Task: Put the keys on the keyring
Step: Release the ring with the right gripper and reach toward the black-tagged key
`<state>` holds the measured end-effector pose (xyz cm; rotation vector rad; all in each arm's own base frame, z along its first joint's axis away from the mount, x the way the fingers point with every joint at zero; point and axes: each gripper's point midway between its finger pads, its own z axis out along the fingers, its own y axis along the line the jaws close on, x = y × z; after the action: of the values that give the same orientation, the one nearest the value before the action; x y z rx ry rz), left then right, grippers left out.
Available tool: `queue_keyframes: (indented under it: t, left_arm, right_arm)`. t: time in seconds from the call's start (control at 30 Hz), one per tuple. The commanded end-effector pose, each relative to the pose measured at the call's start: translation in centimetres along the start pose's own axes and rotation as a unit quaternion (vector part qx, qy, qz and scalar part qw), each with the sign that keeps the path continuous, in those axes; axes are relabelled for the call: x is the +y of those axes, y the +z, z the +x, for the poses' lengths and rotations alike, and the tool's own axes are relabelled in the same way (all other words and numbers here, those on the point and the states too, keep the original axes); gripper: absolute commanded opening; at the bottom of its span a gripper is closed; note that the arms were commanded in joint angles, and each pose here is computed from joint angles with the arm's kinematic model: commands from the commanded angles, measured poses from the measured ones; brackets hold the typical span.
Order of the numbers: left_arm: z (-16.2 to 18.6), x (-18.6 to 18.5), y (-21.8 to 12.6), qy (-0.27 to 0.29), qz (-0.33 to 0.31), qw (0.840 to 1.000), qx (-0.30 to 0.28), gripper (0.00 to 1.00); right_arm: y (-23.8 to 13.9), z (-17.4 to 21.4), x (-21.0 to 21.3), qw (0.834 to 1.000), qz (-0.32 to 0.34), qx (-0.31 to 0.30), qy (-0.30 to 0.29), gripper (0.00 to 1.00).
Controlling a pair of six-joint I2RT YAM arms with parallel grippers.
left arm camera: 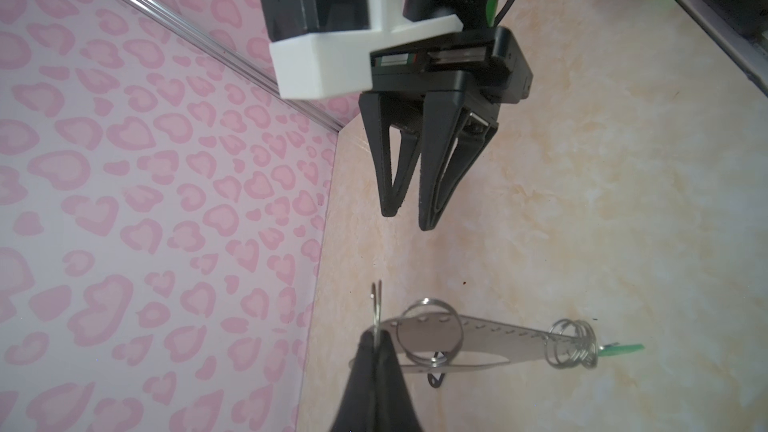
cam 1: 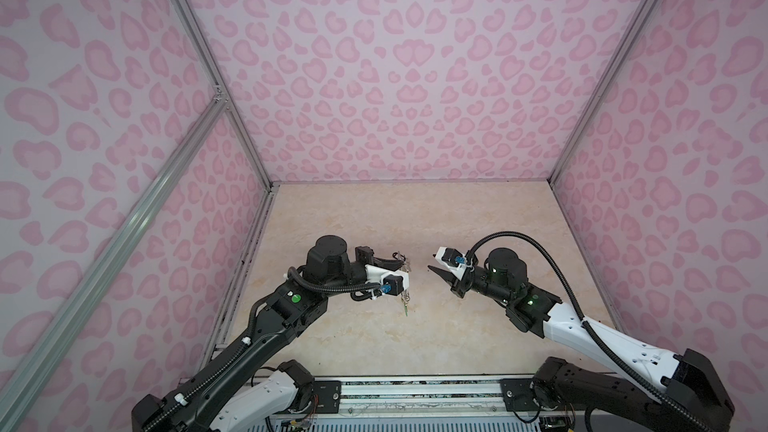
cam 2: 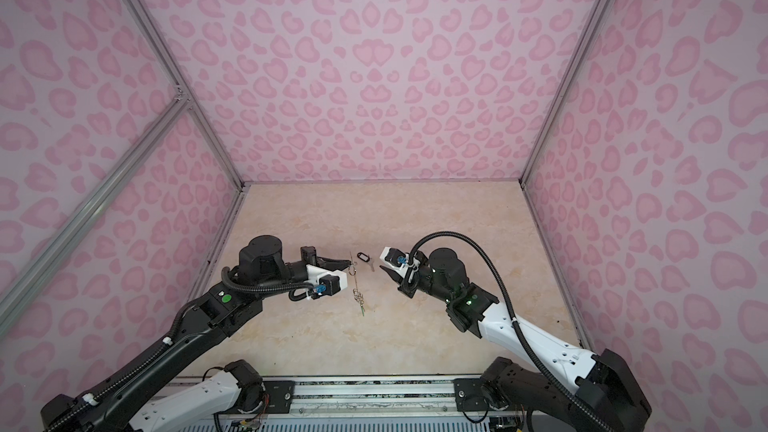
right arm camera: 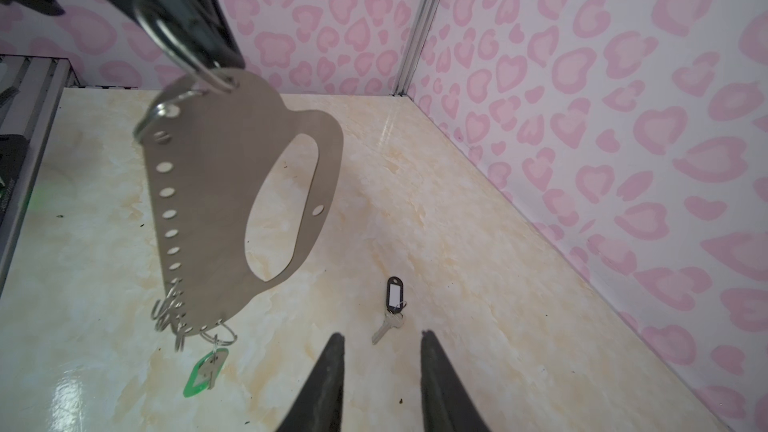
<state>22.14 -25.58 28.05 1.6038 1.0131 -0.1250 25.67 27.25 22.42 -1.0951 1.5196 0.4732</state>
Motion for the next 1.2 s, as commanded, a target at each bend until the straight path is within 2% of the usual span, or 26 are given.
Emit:
queue_keyframes:
  t: [0.0, 0.13, 0.23, 0.3, 0.43, 0.5, 0.57, 0.63, 0.87, 1.17]
  left_arm:
    - [-0.6, 1.4, 0.3, 0.013, -0.030, 0.999, -0.015, 0.03]
    - [-0.1, 1.7, 0.8, 0.012, -0.036, 0.999, -0.009, 0.03]
    - [0.6, 2.3, 0.9, -0.036, -0.025, 0.999, -0.006, 0.03]
    - [1.6, 2.7, 0.5, -0.077, -0.024, 0.997, -0.013, 0.03]
    - [3.0, 3.2, -0.4, -0.132, -0.024, 0.991, -0.017, 0.03]
    - [3.5, 3.4, -0.8, -0.159, -0.024, 0.987, -0.021, 0.03]
    - [3.8, 3.4, -1.1, -0.181, -0.024, 0.983, -0.023, 0.03]
    - [4.1, 3.5, -1.4, -0.199, -0.028, 0.979, -0.026, 0.03]
    - [4.9, 3.6, -2.6, -0.232, -0.058, 0.971, -0.012, 0.03]
    - [5.4, 2.3, -3.2, -0.248, -0.069, 0.966, -0.004, 0.03]
  right_arm:
    - [0.4, -0.5, 0.0, 1.000, -0.010, -0.008, -0.001, 0.32]
    - [1.0, 0.2, -0.1, 1.000, -0.019, 0.003, 0.010, 0.31]
    - [1.7, 0.6, -2.0, 0.996, 0.000, 0.008, 0.093, 0.33]
    - [2.8, 1.4, -3.4, 0.986, 0.016, 0.032, 0.161, 0.34]
    - [5.4, 3.9, -4.1, 0.965, 0.020, 0.111, 0.236, 0.33]
    - [7.0, 5.4, -4.2, 0.951, 0.015, 0.155, 0.266, 0.27]
    - [8.5, 6.7, -3.5, 0.941, -0.019, 0.195, 0.276, 0.25]
    - [9.7, 8.3, -3.5, 0.926, -0.025, 0.239, 0.292, 0.25]
    - [11.9, 15.0, -3.5, 0.849, -0.003, 0.410, 0.332, 0.26]
    - [13.9, 16.3, -3.8, 0.835, 0.037, 0.447, 0.319, 0.30]
